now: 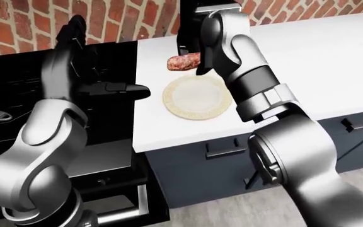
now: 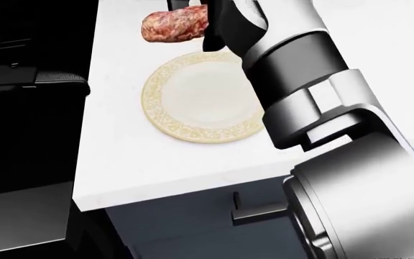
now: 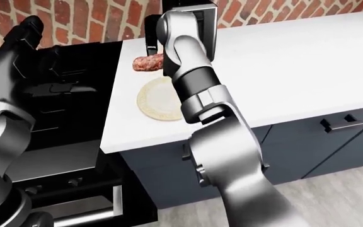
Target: Pick the salami from the plate and place it in the pan.
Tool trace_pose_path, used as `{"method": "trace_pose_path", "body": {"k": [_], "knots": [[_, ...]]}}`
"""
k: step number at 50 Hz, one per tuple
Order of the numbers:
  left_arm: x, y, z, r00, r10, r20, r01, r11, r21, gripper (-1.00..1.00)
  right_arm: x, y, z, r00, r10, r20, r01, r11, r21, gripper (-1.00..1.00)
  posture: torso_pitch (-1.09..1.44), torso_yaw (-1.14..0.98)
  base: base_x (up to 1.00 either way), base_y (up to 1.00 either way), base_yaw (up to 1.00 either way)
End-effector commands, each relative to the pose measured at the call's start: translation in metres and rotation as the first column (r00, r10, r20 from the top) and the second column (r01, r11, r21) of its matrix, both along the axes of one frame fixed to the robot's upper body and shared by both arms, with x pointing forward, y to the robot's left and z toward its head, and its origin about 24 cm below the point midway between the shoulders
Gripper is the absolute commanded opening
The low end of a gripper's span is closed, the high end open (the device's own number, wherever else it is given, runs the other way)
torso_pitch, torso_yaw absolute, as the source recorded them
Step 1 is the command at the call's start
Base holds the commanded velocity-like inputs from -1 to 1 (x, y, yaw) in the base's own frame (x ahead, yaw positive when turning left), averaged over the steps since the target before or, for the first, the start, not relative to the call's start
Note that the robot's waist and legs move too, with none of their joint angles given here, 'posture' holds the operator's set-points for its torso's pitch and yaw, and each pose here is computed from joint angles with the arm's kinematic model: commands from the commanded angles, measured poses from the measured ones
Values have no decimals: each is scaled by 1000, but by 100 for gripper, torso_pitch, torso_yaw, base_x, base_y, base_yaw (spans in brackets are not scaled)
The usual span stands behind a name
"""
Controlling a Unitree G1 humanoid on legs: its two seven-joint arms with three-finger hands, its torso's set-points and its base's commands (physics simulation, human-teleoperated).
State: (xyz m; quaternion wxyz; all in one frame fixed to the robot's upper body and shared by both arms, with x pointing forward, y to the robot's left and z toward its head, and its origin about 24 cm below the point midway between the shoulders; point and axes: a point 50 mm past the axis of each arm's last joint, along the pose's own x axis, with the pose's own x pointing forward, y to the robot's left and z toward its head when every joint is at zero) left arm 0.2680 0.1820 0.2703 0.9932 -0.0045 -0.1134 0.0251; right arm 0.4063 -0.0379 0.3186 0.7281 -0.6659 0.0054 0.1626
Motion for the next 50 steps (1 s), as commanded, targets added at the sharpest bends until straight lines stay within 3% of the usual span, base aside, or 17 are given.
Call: {"method": "trace_pose_path", "body": {"k": [1, 17, 50], "knots": [[-5, 2, 14, 997, 11, 79, -11, 1000, -1, 100, -8, 2, 27, 997, 12, 81, -13, 1000, 11, -100, 0, 0, 0, 0, 0], [-7, 3, 16, 996, 19, 84, -20, 1000, 5, 100, -15, 1, 50, 992, 12, 125, -13, 1000, 3, -100, 0, 0, 0, 15, 0], [-4, 3, 14, 997, 20, 80, -20, 1000, 7, 100, -12, 2, 39, 992, 16, 128, -16, 1000, -1, -100, 0, 0, 0, 30, 8]]}}
